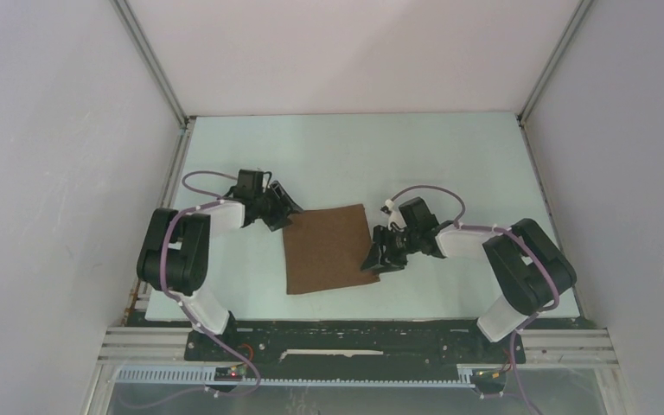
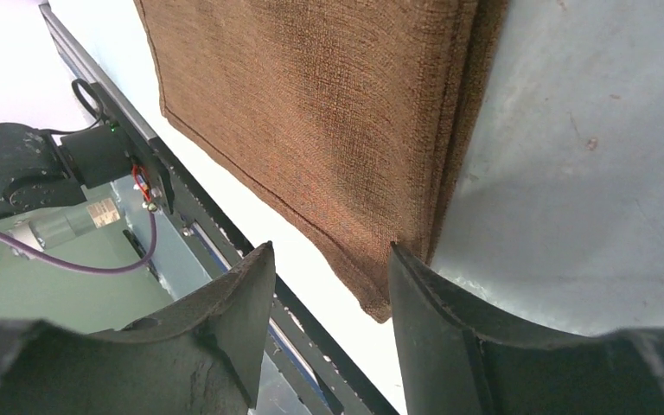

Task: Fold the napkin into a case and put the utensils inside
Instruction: Smooth out the lower triangle-folded napkin at the center of the board.

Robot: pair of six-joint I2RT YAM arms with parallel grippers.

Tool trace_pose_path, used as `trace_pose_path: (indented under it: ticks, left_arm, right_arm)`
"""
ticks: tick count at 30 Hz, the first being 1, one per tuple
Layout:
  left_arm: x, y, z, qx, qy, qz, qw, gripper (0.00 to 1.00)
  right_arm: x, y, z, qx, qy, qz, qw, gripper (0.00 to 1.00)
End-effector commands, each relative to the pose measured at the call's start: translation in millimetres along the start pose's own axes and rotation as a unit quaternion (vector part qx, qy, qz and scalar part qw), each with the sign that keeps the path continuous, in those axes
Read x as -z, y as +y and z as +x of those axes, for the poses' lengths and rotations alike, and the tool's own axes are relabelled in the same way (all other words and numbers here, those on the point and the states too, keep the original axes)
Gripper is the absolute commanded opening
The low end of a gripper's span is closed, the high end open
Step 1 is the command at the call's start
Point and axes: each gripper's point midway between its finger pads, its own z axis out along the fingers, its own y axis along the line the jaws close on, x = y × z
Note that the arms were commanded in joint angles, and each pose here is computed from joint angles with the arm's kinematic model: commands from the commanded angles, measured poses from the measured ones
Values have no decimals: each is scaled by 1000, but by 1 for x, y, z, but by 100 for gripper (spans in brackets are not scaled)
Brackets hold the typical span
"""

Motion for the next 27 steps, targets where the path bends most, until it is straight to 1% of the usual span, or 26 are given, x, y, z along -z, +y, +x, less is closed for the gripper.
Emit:
trace_pose_path:
  ticks: [1, 4, 7, 9, 12, 14, 16, 18, 20, 22, 25, 27]
  left_arm:
    - [-24, 18, 3, 17, 9, -18, 1000, 62]
    - [-24, 25, -6, -3, -16, -43, 999, 61]
    - [-12, 22, -11, -25, -30, -56, 998, 62]
    - [-2, 16, -13, -30, -35, -50, 998, 62]
    - [13, 8, -14, -36, -44, -43, 997, 62]
    - [23, 3, -13, -42, -48, -38, 997, 63]
    - [33, -1, -11, -48, -50, -32, 997, 63]
    - [44, -7, -8, -53, -54, -23, 997, 63]
    - [58, -14, -6, -59, -61, -10, 996, 63]
    - [68, -20, -1, -61, -65, 3, 996, 64]
    - [83, -23, 9, -66, -66, 14, 996, 64]
    - [93, -23, 15, -68, -70, 19, 995, 65]
  right_arm:
    - [-9, -3, 5, -3, -2, -8, 1000, 59]
    - [-10, -24, 15, -4, -1, 28, 1000, 59]
    - [-5, -49, 25, 10, 7, 96, 995, 59]
    - [-4, -49, 28, 11, 9, 95, 995, 59]
    - [3, -51, 28, 2, 3, 123, 992, 59]
    - [12, -56, 26, -17, -8, 146, 989, 60]
    - [23, -64, 24, -53, -18, 169, 984, 60]
    - [35, -71, 21, -96, -24, 174, 980, 61]
    - [48, -74, 15, -111, -36, 178, 977, 61]
    - [59, -64, 6, -82, -50, 184, 978, 63]
    - [73, -31, -13, 14, -66, 195, 978, 67]
    - [77, -8, -23, 89, -78, 221, 968, 69]
